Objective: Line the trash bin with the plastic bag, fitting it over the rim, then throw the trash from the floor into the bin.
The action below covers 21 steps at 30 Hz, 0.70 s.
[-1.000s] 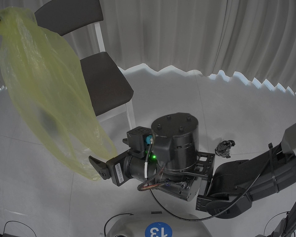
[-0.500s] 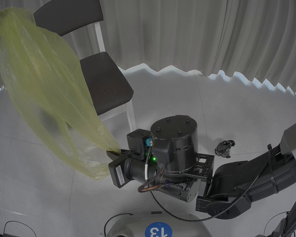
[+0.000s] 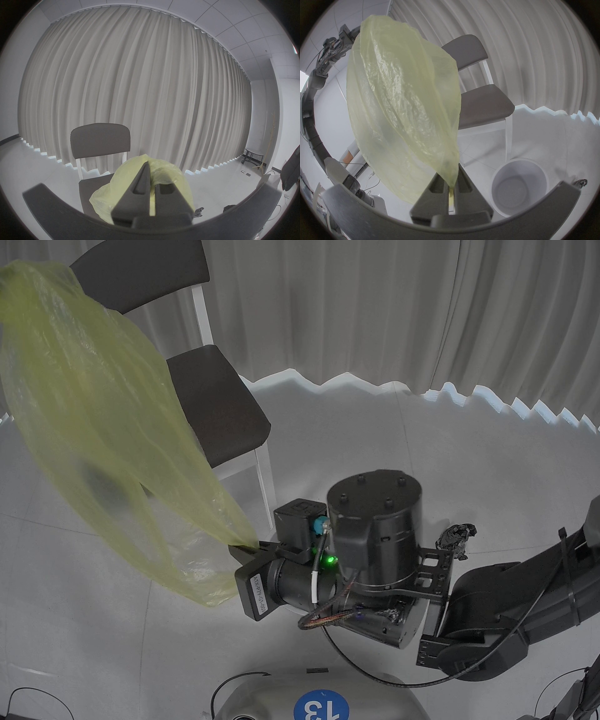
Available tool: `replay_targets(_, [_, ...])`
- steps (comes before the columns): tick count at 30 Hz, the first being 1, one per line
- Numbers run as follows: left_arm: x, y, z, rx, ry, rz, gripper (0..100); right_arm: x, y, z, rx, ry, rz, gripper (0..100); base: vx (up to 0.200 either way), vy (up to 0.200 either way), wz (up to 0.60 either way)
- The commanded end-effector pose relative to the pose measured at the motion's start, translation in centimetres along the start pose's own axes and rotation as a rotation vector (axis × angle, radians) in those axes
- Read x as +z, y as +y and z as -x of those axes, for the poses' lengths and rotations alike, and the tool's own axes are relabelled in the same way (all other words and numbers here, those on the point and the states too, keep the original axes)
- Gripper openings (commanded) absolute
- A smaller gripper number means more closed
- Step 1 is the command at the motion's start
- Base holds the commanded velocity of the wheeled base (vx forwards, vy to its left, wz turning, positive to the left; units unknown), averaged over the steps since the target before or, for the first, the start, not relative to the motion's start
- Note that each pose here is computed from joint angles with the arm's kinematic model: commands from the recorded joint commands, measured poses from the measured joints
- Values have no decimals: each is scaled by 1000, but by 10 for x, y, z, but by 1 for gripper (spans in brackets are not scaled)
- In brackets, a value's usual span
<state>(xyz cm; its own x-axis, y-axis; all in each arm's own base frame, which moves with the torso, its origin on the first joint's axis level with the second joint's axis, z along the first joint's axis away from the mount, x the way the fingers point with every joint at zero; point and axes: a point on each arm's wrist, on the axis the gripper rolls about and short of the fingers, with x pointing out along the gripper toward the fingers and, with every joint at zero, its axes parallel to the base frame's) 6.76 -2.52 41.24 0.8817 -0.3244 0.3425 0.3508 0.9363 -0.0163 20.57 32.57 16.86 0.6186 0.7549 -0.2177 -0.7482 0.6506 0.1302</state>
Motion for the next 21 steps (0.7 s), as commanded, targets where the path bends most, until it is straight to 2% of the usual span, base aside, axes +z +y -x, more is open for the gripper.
replay_targets(1, [-2,0,0,-3,8,0,0,7,-4,12,-9,-15,-4,0,0,0,0])
replay_targets(9, [-11,-1,1,-50,37,0,0,16,-16,40,-40,-29,-11,0,0,0,0])
replay_targets(21, [-25,-5,-15,-96,99,7,0,23,-53,79,-145,-51,-34,0,0,0,0])
